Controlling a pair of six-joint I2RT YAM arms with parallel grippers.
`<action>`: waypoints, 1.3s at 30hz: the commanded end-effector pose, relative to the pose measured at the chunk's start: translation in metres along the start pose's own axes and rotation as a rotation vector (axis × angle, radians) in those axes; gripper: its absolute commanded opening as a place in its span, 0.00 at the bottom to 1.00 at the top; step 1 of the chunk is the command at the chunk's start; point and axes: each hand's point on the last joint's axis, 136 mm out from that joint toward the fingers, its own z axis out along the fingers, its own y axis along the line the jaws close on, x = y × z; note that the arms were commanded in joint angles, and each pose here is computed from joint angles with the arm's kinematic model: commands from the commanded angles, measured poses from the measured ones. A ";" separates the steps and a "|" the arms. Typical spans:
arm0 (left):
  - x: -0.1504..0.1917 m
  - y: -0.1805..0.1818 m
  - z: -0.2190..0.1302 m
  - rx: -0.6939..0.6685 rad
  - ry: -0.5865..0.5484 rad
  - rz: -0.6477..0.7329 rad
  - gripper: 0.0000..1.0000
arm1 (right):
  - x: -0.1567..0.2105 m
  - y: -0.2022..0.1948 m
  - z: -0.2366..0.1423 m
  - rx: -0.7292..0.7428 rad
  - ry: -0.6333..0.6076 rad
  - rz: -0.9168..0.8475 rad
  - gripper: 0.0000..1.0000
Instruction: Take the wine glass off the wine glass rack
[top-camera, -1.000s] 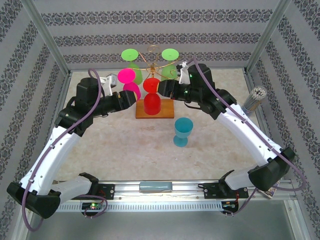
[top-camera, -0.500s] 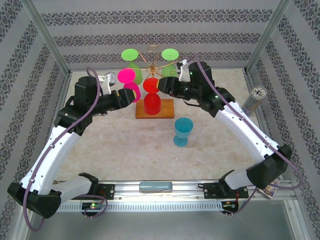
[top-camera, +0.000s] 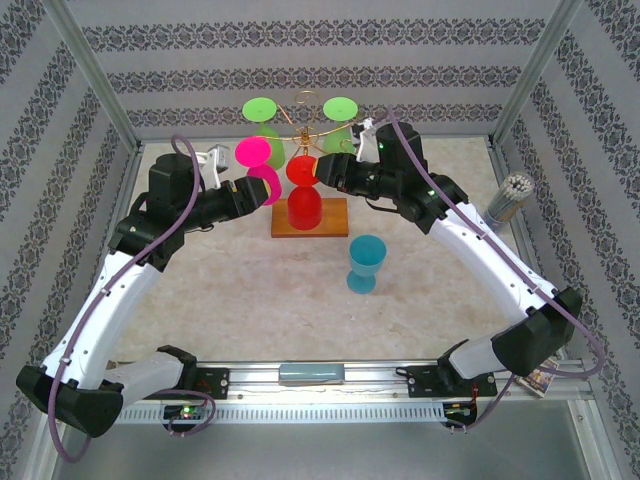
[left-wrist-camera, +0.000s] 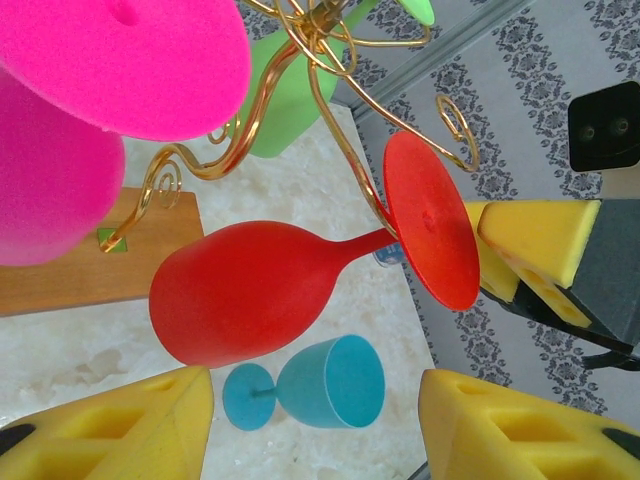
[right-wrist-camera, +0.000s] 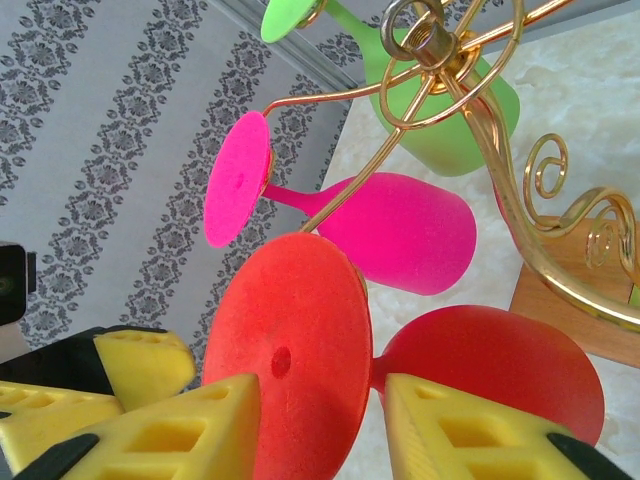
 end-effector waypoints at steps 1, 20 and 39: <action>-0.009 -0.008 -0.007 0.037 -0.043 0.012 0.57 | -0.003 0.002 0.002 -0.022 0.002 0.009 0.37; -0.009 -0.003 -0.006 0.040 -0.048 -0.004 0.57 | -0.001 -0.007 0.007 -0.012 0.006 0.026 0.34; -0.011 -0.002 -0.006 0.040 -0.057 -0.014 0.57 | -0.005 -0.004 0.006 -0.037 0.000 0.037 0.13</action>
